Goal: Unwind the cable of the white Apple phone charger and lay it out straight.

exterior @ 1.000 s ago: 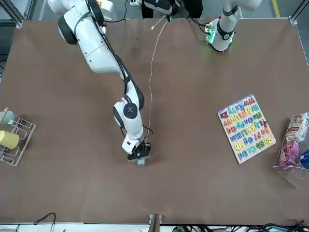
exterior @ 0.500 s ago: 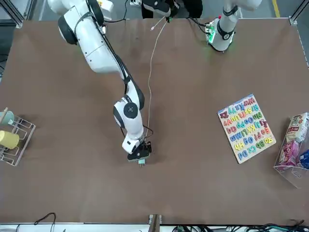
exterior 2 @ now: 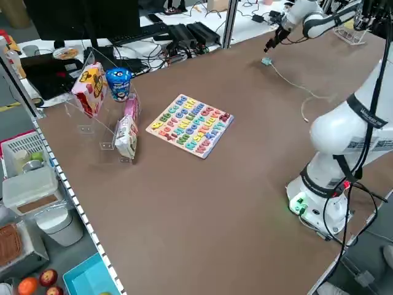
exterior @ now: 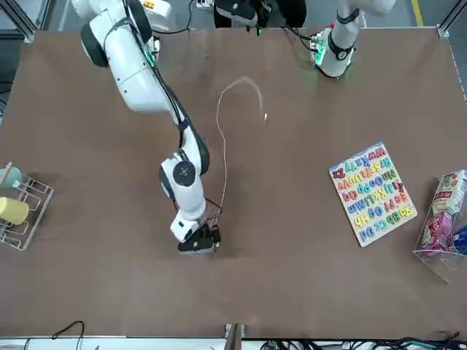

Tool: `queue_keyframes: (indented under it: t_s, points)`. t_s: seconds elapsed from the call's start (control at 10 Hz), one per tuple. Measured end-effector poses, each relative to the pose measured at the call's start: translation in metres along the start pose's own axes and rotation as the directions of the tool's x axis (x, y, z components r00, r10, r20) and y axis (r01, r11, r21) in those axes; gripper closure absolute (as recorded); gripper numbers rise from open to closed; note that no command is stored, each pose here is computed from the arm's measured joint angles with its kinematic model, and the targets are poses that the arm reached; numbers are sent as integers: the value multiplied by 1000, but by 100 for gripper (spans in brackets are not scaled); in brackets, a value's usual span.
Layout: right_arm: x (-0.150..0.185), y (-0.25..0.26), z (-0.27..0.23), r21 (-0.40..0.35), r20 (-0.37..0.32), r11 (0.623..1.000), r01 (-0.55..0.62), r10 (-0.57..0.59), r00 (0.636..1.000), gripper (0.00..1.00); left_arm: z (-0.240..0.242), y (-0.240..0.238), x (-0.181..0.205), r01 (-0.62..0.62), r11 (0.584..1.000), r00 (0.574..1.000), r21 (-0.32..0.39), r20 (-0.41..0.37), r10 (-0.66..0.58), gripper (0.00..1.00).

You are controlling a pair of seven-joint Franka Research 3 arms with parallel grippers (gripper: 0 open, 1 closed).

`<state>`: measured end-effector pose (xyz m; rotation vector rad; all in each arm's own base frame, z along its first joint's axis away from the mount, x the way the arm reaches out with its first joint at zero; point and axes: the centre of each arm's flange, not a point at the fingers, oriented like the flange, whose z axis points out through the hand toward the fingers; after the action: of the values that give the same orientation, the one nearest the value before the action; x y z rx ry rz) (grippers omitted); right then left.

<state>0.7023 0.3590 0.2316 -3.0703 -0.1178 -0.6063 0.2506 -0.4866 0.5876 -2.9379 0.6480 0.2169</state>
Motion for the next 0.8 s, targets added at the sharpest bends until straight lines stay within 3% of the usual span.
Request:
queue_keyframes:
  t_s: [0.3, 0.6, 0.8]
  points:
    - [26, 55, -10, -5, 28, 994, 112, -112, 993, 0, -28, -11, 9, 196, 979, 979, -51, -40, -198, 1]
    - [55, 119, -46, -2, 116, 972, 236, -235, 965, 0, -33, -101, 65, 384, 922, 920, -57, -58, -387, 0]
    - [74, 170, -102, -12, 206, 963, 271, -263, 943, 0, -32, -160, 97, 483, 871, 869, -88, -71, -489, 0]
